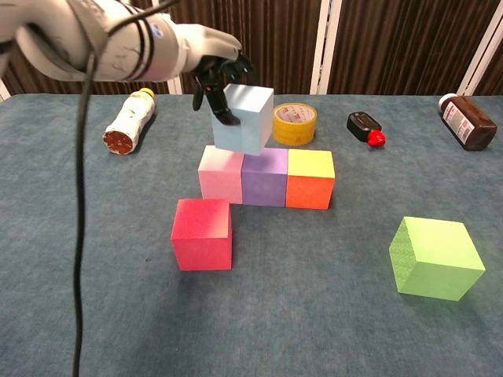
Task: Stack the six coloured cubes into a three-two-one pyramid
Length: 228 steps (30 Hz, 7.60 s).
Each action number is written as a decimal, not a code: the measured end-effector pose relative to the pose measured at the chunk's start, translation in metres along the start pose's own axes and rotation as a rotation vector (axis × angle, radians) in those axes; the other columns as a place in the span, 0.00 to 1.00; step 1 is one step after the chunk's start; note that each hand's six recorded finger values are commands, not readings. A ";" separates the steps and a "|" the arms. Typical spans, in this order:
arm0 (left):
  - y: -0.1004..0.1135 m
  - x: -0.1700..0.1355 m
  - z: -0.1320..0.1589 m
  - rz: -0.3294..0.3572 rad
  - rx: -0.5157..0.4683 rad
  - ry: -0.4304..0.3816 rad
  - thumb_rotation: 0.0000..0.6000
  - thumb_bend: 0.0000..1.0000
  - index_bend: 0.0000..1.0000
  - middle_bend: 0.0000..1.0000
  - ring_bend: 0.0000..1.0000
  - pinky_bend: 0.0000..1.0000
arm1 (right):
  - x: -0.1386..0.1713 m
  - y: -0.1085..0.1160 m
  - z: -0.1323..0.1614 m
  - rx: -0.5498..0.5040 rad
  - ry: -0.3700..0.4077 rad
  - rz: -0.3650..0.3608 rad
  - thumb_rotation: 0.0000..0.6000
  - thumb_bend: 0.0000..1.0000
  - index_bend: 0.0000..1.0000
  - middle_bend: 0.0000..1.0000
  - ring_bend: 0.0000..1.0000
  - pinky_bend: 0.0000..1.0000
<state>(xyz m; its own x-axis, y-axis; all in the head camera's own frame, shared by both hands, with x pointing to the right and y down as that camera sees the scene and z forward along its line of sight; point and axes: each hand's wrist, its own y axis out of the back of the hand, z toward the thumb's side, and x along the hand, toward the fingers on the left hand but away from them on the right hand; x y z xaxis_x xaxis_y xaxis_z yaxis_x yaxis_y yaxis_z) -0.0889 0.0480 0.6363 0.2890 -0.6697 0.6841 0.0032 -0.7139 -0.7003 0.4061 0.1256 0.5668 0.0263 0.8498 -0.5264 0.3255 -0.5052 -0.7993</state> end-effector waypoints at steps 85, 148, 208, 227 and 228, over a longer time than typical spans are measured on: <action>-0.017 0.014 -0.002 -0.050 -0.020 0.028 1.00 0.35 0.28 0.02 0.00 0.09 | 0.005 0.002 -0.011 -0.070 -0.011 -0.013 1.00 0.24 0.08 0.22 0.09 0.16; -0.032 0.010 0.004 -0.009 0.019 0.099 1.00 0.34 0.20 0.01 0.00 0.10 | 0.005 0.001 -0.015 -0.072 -0.009 -0.001 1.00 0.24 0.07 0.22 0.09 0.16; -0.028 0.005 0.019 0.019 0.054 0.161 1.00 0.34 0.28 0.03 0.00 0.11 | 0.008 0.006 -0.023 -0.079 -0.007 -0.004 1.00 0.24 0.06 0.22 0.09 0.16; -0.028 0.009 0.020 0.000 0.016 0.218 1.00 0.34 0.28 0.03 0.00 0.12 | 0.008 0.007 -0.025 -0.077 -0.006 0.002 1.00 0.24 0.06 0.22 0.09 0.16; -0.028 0.009 0.020 0.002 0.014 0.218 1.00 0.34 0.28 0.03 0.00 0.12 | 0.008 0.007 -0.025 -0.077 -0.006 0.003 1.00 0.24 0.05 0.22 0.09 0.16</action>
<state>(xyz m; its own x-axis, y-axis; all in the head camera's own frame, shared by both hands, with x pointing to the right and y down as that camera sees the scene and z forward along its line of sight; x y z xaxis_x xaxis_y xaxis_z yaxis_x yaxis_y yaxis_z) -0.0670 0.0664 0.6575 0.0748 -0.7007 0.7095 0.0168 -0.7105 -0.7035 0.4324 0.1326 0.5649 0.0213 0.8475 -0.5304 0.3975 -0.4940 -0.7733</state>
